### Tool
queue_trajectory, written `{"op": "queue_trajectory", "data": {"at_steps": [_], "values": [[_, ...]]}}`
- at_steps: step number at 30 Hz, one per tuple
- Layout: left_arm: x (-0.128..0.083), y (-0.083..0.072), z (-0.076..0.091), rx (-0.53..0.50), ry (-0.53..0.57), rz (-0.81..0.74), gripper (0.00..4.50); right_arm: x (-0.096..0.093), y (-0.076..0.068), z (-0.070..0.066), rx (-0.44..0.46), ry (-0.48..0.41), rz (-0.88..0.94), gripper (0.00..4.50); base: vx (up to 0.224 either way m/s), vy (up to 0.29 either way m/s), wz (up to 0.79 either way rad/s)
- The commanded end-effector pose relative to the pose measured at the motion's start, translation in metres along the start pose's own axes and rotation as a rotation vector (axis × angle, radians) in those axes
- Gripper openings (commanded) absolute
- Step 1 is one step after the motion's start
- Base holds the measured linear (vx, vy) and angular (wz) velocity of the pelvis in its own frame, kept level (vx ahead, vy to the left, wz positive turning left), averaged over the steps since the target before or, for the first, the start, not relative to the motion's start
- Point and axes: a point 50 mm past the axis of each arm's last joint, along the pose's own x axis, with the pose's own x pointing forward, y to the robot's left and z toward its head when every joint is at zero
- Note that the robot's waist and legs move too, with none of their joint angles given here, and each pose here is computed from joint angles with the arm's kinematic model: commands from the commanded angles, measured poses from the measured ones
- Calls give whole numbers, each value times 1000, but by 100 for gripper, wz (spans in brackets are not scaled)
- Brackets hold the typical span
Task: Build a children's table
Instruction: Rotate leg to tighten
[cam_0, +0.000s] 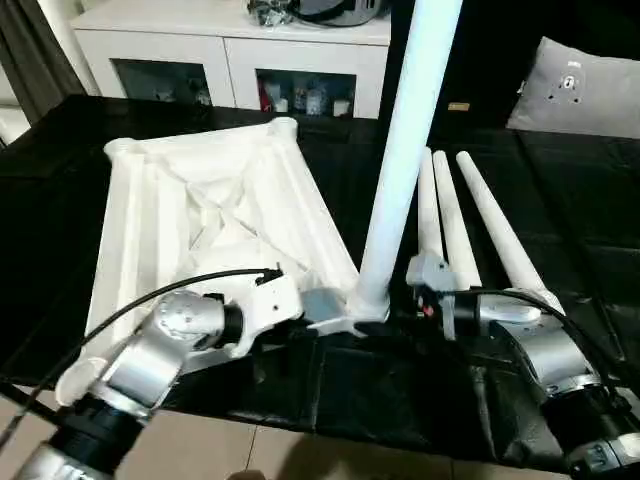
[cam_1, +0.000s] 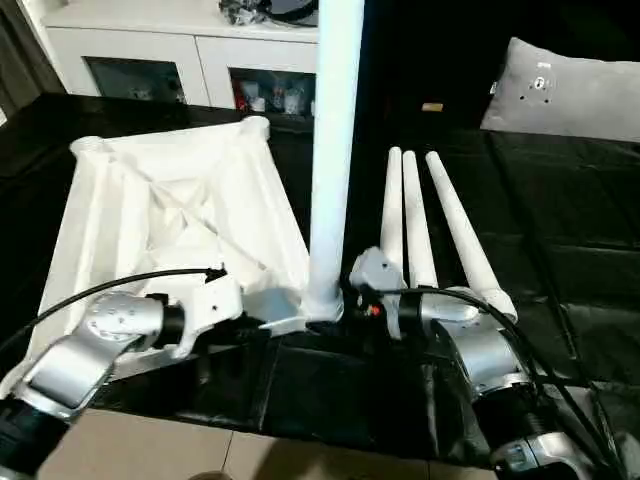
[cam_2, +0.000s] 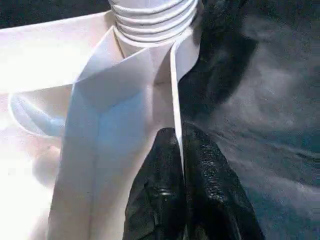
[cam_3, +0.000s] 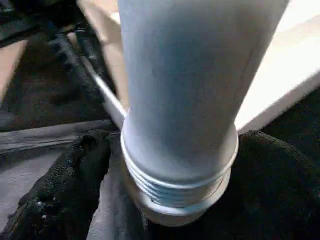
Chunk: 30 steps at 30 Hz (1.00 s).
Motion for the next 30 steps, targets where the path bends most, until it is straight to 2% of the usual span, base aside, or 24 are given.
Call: {"op": "queue_trajectory", "data": {"at_steps": [1, 14, 15, 22, 26, 29, 30], "values": [[-1, -3, 0, 45, 12, -54, 0, 1, 0, 9, -9, -16, 43, 406, 0, 0, 0], [-4, -7, -3, 55, 3, -108, 0, 4, 4, 7, 29, -32, 89, 302, 0, 0, 0], [-4, -7, -3, 55, 3, -109, 0, 4, 4, 6, 33, -33, 89, 282, 0, 0, 0], [-3, -11, -5, 42, -5, -116, 0, 9, 10, 2, 58, -37, 100, 267, 0, 0, 0], [5, -15, -1, -28, -49, -83, 0, 24, 13, -4, 135, -33, 5, 267, 0, 0, 0], [18, -18, 8, -98, -79, -28, 0, 43, 14, -8, 182, -31, -115, 266, 0, 0, 0], [26, -18, 14, -130, -89, 17, 0, 52, 13, -8, 224, -47, -172, 266, 0, 0, 0]]}}
